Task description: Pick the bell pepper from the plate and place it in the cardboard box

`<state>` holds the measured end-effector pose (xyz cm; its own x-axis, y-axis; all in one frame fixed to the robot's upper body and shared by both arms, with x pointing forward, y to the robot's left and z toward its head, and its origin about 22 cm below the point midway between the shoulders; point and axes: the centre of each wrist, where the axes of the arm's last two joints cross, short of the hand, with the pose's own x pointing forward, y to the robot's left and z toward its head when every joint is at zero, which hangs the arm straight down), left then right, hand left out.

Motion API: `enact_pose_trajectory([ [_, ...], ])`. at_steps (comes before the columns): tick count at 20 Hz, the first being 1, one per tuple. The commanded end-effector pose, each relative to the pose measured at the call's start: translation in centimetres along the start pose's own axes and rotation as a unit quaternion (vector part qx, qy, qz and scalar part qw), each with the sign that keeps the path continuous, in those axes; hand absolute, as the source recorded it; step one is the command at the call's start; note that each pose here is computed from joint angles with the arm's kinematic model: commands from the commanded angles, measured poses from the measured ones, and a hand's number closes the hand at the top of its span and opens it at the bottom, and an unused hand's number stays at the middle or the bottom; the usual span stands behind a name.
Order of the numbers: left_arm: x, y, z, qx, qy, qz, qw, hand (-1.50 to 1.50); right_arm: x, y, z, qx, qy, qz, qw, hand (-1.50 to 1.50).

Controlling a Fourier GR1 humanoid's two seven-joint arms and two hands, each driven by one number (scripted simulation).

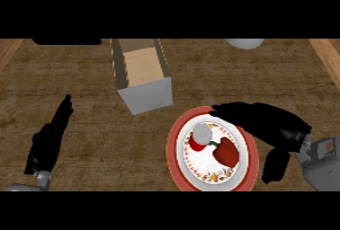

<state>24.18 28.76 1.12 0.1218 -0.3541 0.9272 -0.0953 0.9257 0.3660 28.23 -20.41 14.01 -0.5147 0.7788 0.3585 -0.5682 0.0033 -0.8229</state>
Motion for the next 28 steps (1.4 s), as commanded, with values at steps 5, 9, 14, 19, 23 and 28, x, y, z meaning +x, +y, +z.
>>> enact_pose_trajectory([
  [5,-0.5,0.2,1.1,-0.004,-0.002,0.001,1.0000,0.00,2.0,3.7,-0.9,-0.001,0.038,0.016,0.999,-1.50],
  [9,-2.7,0.2,0.4,-0.001,-0.003,0.000,1.0000,0.00,0.6,4.6,-1.8,0.015,0.065,0.018,0.998,-1.50],
  [14,-0.7,-0.2,0.9,0.001,-0.004,-0.005,1.0000,0.00,-0.6,3.3,-2.7,0.014,0.072,0.027,0.997,-1.50],
  [19,0.5,0.0,1.1,-0.004,0.010,-0.001,0.9999,0.00,-0.4,5.0,-1.3,0.009,0.065,0.022,0.998,-1.50],
  [23,-0.1,0.2,0.1,-0.001,-0.003,-0.008,1.0000,0.00,-0.9,5.8,-1.8,0.012,0.063,0.018,0.998,-1.50],
  [28,0.7,0.2,-0.7,-0.004,0.001,0.002,1.0000,0.00,-0.6,5.6,-3.5,0.005,0.064,0.018,0.998,-1.50],
])
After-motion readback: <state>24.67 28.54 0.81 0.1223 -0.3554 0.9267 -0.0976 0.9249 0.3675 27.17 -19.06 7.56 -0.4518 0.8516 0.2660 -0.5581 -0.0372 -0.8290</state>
